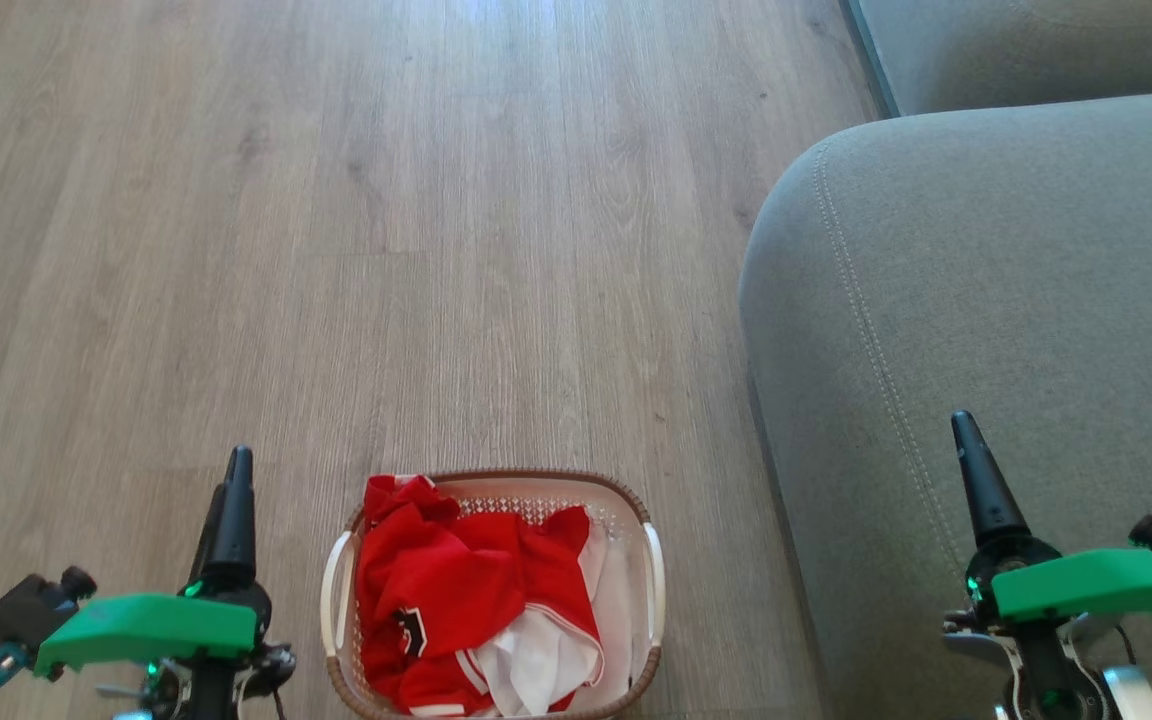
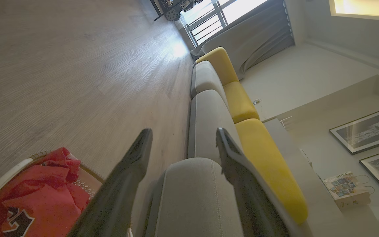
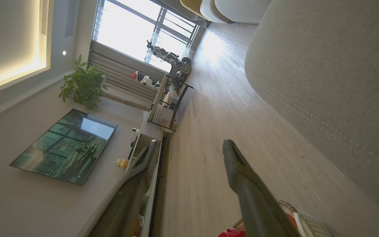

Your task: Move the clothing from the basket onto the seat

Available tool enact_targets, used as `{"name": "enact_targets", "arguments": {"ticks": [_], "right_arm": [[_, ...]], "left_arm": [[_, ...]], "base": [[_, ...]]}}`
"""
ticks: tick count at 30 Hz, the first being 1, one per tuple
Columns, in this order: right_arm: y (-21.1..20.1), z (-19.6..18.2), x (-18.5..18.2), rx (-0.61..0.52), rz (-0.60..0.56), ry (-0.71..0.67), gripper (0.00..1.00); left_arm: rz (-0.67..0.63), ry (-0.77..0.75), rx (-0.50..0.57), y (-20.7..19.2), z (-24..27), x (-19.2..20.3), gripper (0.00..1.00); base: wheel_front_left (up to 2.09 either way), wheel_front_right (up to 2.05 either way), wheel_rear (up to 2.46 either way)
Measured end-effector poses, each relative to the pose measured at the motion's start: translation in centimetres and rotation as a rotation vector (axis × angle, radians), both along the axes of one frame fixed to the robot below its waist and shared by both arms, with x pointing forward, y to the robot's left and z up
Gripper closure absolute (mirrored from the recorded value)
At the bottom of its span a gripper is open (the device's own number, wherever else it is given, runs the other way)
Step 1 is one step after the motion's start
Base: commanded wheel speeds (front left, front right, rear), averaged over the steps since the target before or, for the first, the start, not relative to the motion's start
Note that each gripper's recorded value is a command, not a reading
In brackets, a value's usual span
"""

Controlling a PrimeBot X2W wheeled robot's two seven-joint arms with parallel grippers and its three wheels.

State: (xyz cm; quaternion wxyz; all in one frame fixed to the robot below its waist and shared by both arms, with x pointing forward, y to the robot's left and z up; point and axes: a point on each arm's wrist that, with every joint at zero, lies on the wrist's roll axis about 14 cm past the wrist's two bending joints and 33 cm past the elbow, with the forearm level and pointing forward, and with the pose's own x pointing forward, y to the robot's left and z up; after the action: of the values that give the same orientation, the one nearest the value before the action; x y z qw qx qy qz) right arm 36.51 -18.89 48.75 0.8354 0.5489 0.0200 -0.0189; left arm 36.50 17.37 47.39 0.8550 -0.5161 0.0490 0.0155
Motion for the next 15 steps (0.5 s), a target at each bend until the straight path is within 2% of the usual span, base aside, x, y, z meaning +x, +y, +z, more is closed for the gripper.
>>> {"name": "enact_targets", "arguments": {"ticks": [15], "right_arm": [[0.52,0.67,0.08,-0.258,0.033,-0.029,0.0]], "left_arm": [[-0.027,-0.043,0.245,-0.26,0.88,0.24,0.0]], "base": [[0.0,0.0,0.0]]}}
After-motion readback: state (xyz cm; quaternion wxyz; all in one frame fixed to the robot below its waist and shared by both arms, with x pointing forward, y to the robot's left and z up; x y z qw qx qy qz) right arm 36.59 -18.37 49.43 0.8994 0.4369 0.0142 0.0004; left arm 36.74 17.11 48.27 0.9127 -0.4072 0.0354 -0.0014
